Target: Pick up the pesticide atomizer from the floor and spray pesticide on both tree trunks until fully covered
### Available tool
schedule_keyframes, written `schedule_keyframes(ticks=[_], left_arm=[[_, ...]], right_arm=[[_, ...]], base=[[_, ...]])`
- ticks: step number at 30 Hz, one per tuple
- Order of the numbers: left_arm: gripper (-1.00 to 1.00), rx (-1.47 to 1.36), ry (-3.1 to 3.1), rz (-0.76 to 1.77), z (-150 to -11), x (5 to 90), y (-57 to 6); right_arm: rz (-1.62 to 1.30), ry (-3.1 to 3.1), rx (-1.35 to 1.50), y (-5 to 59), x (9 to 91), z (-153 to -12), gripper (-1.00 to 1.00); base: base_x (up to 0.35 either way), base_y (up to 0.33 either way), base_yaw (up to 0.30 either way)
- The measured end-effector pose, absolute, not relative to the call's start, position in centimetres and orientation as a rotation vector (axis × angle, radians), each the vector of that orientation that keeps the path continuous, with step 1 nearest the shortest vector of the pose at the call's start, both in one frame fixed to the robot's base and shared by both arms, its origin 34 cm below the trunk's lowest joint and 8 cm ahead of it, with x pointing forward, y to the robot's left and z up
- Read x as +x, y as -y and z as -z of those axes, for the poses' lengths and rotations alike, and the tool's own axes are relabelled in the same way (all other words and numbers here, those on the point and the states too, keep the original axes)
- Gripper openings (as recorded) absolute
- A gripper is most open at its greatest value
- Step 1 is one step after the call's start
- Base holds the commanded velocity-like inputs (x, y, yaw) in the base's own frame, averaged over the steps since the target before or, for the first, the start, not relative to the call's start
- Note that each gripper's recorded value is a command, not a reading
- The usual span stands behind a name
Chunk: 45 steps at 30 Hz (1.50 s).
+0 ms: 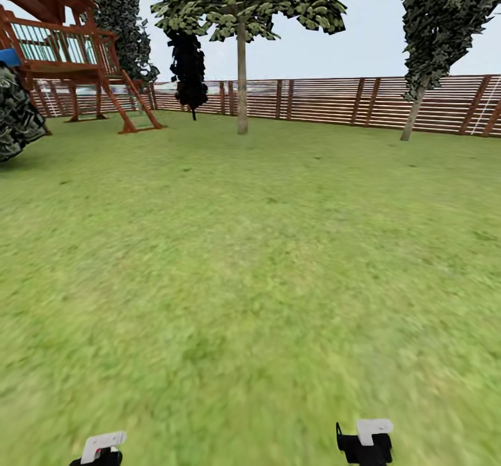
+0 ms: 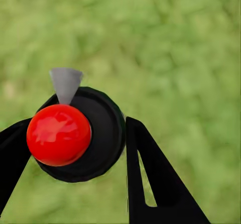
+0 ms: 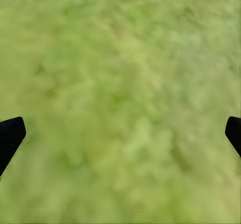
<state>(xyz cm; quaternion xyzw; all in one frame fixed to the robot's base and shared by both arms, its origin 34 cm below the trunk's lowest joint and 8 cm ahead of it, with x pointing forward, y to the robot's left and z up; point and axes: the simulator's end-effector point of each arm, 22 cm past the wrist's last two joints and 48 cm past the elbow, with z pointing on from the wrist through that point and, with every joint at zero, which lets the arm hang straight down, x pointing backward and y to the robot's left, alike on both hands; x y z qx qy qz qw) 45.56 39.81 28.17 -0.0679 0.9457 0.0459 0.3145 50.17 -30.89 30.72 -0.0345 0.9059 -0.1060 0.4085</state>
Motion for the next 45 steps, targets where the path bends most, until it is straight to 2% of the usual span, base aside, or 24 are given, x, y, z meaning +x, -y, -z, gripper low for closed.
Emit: schedule_keyframes(ticks=[45], left_arm=[[-1.0, -0.182, -2.491, -0.124, -28.21, 45.57, -39.99]], right_arm=[[0.267, -2.283, -0.085, 30.9, 50.16, -30.72, 1.0]], base=[[0.34, 0.0, 0.0]])
